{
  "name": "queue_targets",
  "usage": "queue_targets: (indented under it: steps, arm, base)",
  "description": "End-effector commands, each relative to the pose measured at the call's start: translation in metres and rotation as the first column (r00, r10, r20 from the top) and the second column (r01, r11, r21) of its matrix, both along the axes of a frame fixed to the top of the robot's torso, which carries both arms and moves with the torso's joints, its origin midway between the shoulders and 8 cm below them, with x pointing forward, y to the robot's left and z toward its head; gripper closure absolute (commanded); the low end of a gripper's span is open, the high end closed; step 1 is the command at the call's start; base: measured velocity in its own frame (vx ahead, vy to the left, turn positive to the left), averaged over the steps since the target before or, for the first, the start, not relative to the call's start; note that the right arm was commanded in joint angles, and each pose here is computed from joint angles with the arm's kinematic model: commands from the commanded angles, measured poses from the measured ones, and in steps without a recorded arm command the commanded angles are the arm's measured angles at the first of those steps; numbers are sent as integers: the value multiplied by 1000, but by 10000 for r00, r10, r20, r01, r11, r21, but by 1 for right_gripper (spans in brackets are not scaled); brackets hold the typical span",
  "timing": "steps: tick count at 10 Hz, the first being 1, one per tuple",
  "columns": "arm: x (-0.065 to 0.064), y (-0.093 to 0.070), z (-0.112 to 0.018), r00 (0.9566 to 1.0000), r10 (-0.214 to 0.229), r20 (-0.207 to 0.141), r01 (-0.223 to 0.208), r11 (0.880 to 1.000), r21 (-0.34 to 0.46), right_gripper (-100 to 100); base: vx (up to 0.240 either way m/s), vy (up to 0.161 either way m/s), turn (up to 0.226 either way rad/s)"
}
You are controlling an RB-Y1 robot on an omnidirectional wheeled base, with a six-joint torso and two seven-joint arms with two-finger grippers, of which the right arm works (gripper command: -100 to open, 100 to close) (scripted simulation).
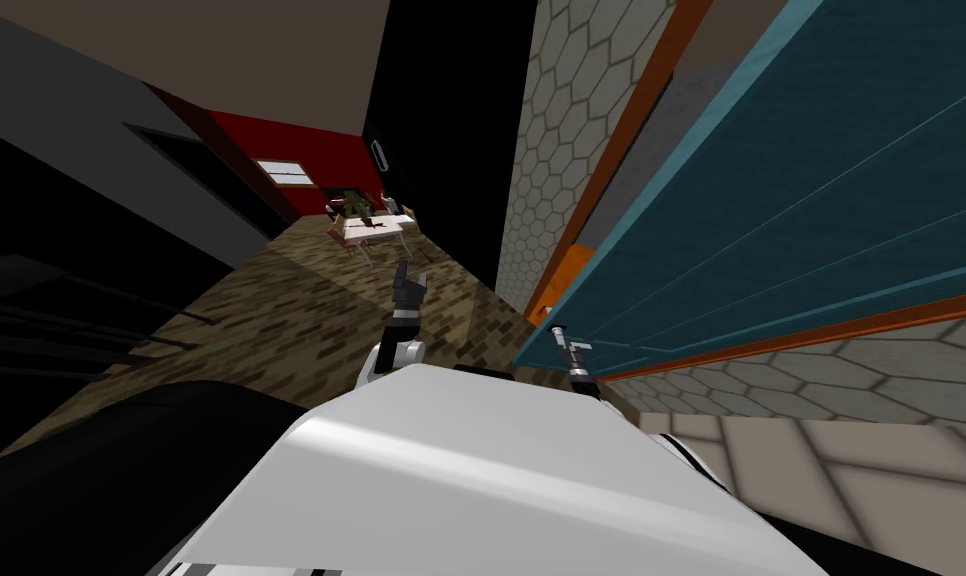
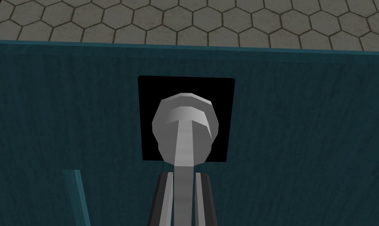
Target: Pull the door open
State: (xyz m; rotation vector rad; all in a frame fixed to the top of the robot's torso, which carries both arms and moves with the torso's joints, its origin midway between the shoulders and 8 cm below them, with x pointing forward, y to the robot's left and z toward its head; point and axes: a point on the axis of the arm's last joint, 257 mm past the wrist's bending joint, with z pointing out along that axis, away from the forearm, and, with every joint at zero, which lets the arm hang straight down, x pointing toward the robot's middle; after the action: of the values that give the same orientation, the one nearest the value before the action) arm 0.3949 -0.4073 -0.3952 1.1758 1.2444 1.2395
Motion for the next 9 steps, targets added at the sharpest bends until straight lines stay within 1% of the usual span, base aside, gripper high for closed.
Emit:
queue_targets:
  steps: [1,2,3,4,5,6,7,8,9]
  arm:
    - [2,10,-4,9999,86,-80,-86,9999,64,100]
    - [1,10,-5,9999,73,-108,-72,10000,57,100]
    - [14,17,-1,10000,85,-37,-85,9999,78,100]
    - [9,13,-7,9998,5,-209,-4,10000,38,100]
    - [14,17,-1,10000,85,-37,-85,9999,78,100]
    - [14,17,-1,10000,85,-37,-85,9999,78,100]
    - [12,15,-4,9999,50,-111,-50,10000,61,100]
    - [14,17,-1,10000,85,-37,-85,9999,78,100]
    - [24,21,0,10000,68,-41,-68,9999,82,100]
  base:
    - [-147,-70,93]
    - [-64,-35,-3]
    - [-142,-59,96]
    - [-136,-68,82]
    - [-53,-27,-3]
    - [-8,1,-15]
    - [12,7,-4]
    - [12,7,-14]
    - [-115,-50,98]
